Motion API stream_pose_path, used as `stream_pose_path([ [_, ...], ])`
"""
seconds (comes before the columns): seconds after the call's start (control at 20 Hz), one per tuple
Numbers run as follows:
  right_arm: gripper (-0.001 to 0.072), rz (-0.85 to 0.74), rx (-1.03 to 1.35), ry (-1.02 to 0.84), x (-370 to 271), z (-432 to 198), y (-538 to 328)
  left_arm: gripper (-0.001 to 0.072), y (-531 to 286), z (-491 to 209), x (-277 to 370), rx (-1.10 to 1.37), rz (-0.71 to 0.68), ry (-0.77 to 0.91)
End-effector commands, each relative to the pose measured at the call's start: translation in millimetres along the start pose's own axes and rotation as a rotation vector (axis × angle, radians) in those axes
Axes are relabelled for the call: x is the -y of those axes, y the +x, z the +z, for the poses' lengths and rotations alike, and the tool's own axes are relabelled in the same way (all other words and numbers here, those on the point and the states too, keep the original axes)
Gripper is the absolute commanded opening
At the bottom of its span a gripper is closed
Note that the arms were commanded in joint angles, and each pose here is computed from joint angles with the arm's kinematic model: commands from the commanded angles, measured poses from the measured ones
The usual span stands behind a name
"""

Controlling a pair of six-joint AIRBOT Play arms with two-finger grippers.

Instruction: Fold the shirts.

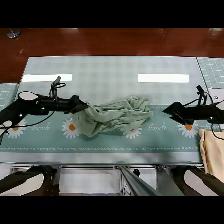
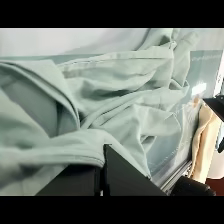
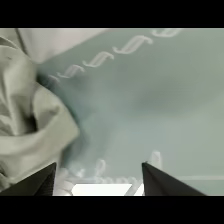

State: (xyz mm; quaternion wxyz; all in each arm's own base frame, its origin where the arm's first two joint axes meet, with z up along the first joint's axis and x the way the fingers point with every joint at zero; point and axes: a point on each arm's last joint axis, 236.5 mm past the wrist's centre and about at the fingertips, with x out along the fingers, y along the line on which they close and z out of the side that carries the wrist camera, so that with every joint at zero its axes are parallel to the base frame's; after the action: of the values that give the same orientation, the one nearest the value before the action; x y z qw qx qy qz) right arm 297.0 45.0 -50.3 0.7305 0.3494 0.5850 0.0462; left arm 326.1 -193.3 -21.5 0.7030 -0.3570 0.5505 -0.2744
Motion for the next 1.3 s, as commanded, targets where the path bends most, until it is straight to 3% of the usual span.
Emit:
stream_pose_path([
  [0.0, 0.0619, 0.112, -0.027, 0.033, -27.6, 4.1, 29.0, 0.0017, -16.3, 15.2, 17.2, 0.009, -0.053, 0.047],
  [0.4, 0.0613, 0.088, -0.238, -0.052, -78.4, -18.9, 94.6, 0.0018, -24.4, 23.2, 23.9, 0.018, -0.068, 0.062],
  [0.45, 0.0505, 0.091, -0.262, -0.067, -83.4, -25.0, 96.8, 0.0018, -24.9, 23.6, 24.7, 0.019, -0.069, 0.064],
  [0.5, 0.0298, 0.089, -0.283, -0.092, -86.9, -31.4, 97.3, 0.0018, -27.0, 25.7, 27.9, 0.028, -0.075, 0.069],
  [0.55, 0.0033, 0.096, -0.303, -0.137, -89.6, -37.1, 95.9, 0.0018, -30.8, 30.0, 36.0, 0.047, -0.088, 0.089],
  [0.75, 0.0029, 0.094, -0.268, -0.303, -120.5, -13.8, 59.9, 0.0018, -69.7, 67.3, 92.8, 0.171, -0.132, 0.245],
  [1.0, 0.0029, 0.105, 0.305, -0.624, -261.0, 104.6, -132.0, 0.0018, -208.1, 128.0, 236.9, 0.535, -0.251, 0.553],
  [1.1, 0.0029, 0.118, 0.52, -0.74, -306.0, 104.1, -229.9, 0.0017, -274.7, 120.4, 297.2, 0.682, -0.252, 0.709],
  [1.25, 0.0029, 0.178, 0.736, -0.86, -338.9, 54.6, -340.9, 0.0017, -353.6, 77.9, 366.1, 0.878, -0.206, 0.93],
])
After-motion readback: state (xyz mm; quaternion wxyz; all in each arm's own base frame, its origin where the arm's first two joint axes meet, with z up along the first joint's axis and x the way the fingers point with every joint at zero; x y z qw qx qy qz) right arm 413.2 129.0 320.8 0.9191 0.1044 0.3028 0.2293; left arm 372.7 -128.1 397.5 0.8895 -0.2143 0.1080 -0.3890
